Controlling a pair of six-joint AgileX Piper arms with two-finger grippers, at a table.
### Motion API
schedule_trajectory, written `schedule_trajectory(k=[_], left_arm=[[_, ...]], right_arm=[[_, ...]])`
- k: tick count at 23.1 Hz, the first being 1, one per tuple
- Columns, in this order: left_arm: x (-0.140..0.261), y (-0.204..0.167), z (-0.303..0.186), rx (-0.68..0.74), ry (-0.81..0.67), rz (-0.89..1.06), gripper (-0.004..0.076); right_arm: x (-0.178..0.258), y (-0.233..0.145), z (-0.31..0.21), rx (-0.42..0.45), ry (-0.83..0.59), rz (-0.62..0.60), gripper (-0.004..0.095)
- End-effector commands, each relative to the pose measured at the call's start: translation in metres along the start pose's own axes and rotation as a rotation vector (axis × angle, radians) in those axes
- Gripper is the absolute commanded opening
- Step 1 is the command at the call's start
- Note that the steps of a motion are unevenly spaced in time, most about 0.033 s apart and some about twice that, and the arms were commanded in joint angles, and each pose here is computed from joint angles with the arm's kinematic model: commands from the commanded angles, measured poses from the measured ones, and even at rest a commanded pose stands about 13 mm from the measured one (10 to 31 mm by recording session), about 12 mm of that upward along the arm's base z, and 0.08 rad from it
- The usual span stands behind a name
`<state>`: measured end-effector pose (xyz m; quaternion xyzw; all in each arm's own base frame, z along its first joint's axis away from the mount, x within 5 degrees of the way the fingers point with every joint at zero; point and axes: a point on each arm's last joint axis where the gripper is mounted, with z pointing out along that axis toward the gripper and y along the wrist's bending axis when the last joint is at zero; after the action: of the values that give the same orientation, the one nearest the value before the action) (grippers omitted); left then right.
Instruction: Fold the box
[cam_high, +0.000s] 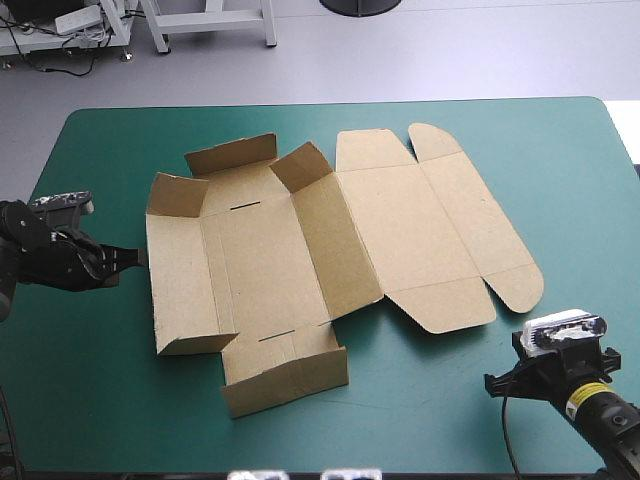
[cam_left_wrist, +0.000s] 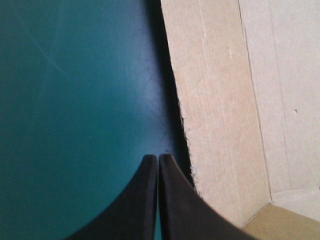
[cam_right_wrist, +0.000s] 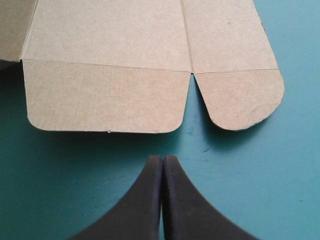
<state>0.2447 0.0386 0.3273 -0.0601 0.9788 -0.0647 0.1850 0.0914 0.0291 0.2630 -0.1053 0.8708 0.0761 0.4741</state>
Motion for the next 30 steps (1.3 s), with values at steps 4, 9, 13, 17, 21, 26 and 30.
schedule_trajectory(k=[4,9,13,17,21,26,30], left_arm=[[-0.002,-0.001,0.004,0.044,0.099,-0.018,0.0032],[-0.008,-0.003,0.027,0.111,0.187,-0.056,0.0144],[-0.014,-0.010,0.040,0.233,0.211,-0.084,0.0342],[-0.011,-0.009,0.045,0.223,0.233,-0.085,0.0409],[-0.002,-0.008,0.057,0.238,0.285,-0.107,0.0409],[-0.001,-0.014,0.064,0.327,0.303,-0.137,0.0408],[-0.004,-0.018,0.066,0.377,0.301,-0.159,0.0408]], right_arm=[[-0.014,0.001,-0.005,-0.010,-0.087,-0.005,-0.0025],[-0.014,0.001,-0.005,-0.010,-0.087,-0.005,-0.0025],[-0.013,0.000,-0.005,-0.005,-0.079,-0.009,-0.0025],[-0.011,-0.001,-0.005,0.011,-0.062,-0.023,-0.0024],[-0.011,-0.001,-0.005,0.011,-0.064,-0.025,-0.0025],[-0.011,-0.001,-0.005,0.012,-0.064,-0.027,-0.0024],[-0.012,-0.001,-0.005,0.012,-0.066,-0.027,-0.0025]])
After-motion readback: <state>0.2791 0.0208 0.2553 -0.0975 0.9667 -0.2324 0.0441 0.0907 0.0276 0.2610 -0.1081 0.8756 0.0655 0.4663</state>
